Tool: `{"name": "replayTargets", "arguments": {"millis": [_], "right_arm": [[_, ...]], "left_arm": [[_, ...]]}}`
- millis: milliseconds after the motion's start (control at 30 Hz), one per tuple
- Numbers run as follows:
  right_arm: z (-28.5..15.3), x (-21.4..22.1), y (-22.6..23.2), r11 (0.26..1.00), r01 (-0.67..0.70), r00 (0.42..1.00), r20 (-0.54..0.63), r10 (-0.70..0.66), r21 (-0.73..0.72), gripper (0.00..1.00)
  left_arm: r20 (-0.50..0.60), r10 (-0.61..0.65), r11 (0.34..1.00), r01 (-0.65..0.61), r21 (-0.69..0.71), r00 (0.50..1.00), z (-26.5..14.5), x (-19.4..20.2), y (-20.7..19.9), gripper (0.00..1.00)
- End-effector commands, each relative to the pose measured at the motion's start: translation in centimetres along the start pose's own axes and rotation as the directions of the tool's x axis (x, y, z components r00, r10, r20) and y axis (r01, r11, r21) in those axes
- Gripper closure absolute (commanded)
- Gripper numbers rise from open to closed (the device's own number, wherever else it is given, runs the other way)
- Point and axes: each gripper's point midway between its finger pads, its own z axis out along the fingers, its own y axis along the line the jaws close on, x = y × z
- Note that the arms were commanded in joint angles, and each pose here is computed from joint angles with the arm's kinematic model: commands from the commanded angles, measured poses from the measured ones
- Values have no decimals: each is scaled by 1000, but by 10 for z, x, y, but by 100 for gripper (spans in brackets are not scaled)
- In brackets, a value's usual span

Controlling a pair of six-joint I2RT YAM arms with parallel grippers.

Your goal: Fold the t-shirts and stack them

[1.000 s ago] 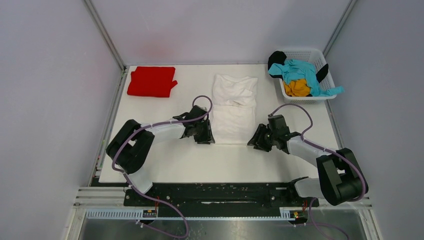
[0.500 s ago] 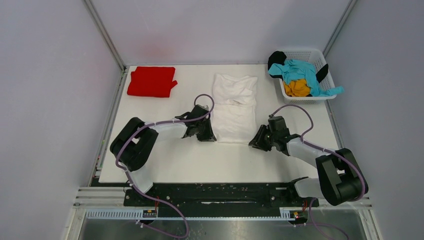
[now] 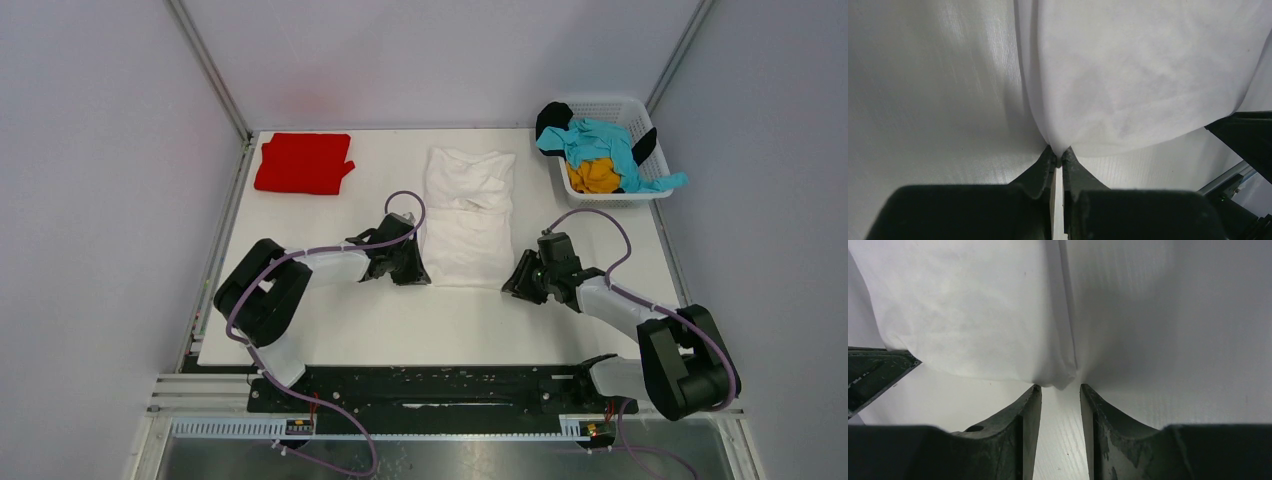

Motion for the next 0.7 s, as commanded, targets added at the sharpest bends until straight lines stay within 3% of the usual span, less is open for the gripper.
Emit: {"name": "replayTargets", "arguments": {"millis": [0, 200, 333, 367, 433, 667], "right_arm": [[12, 0, -3, 1000, 7, 1000, -25, -6, 30, 57], [24, -2, 0, 1000, 10, 999, -36, -9, 15, 63], [23, 6, -7, 999, 20, 998, -56, -19, 30, 84], [21, 7, -6, 999, 23, 998, -57, -21, 23, 99], [17, 13, -5, 1000, 31, 997, -69, -31, -1, 100], [-36, 81, 0, 991, 94, 955, -272, -117, -95, 100]], "left_arm": [[-105, -12, 978, -10, -206, 994, 2, 41, 60, 100], [-103, -10, 980, -10, -199, 995, 0, 40, 59, 100], [-80, -15, 979, -2, -203, 997, -6, 37, 57, 100], [-70, -13, 981, -1, -194, 997, -8, 35, 55, 100], [-60, -7, 982, -4, -187, 998, -15, 33, 52, 100], [-6, -23, 993, 22, -117, 1000, -62, 55, 43, 100]]}}
